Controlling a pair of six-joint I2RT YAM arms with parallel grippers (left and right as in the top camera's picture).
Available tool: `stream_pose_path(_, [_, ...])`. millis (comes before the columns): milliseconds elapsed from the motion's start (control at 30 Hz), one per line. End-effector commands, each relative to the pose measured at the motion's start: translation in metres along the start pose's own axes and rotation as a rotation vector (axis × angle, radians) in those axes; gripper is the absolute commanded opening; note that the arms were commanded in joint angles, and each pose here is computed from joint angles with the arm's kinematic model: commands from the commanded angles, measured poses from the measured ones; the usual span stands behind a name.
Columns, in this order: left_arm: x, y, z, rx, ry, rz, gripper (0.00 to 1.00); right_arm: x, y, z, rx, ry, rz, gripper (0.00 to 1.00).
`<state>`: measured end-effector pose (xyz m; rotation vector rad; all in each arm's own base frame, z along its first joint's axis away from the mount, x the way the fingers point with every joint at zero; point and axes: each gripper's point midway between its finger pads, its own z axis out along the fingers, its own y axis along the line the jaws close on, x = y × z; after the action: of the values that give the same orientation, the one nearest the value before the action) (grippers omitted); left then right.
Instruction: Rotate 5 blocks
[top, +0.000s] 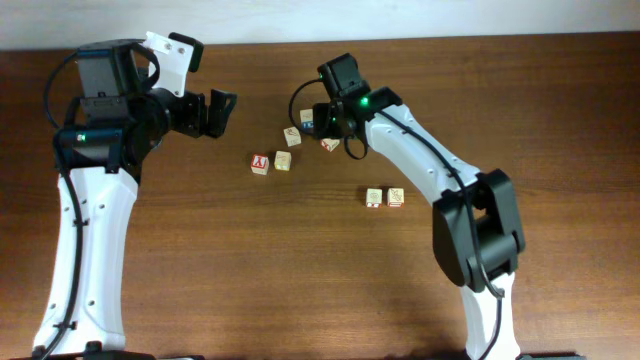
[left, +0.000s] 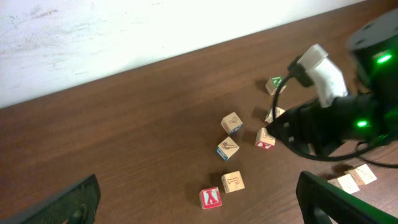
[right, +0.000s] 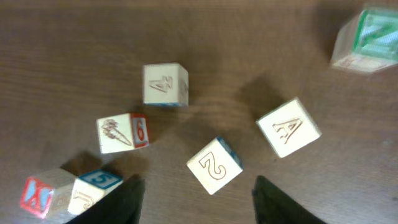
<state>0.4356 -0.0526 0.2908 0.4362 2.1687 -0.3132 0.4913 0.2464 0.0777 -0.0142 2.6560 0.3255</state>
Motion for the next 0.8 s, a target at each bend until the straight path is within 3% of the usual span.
stream_pose_path(0, [-0.006,0.001,-0.001,0.004,-0.014,-0.003,0.99,0.012,0.002,0.026,0.009,0.03,0.189,0.67])
stream_pose_path(333, [-0.006,0.001,-0.001,0.004,-0.014,-0.003,0.99,0.03,-0.01,0.059,0.066,0.062,0.314,0.58])
stream_pose_path(467, [-0.006,0.001,-0.001,0.004,-0.014,-0.003,0.99,0.031,-0.01,0.059,0.064,0.065,0.314,0.43])
stream_pose_path(567, [-0.006,0.001,-0.001,0.004,-0.014,-0.003,0.99,0.031,-0.01,0.059,0.064,0.071,0.258,0.33])
stream_pose_path(767, [-0.006,0.001,-0.001,0.004,-0.014,-0.003,0.99,0.04,0.002,0.05,-0.015,0.135,0.068,0.32])
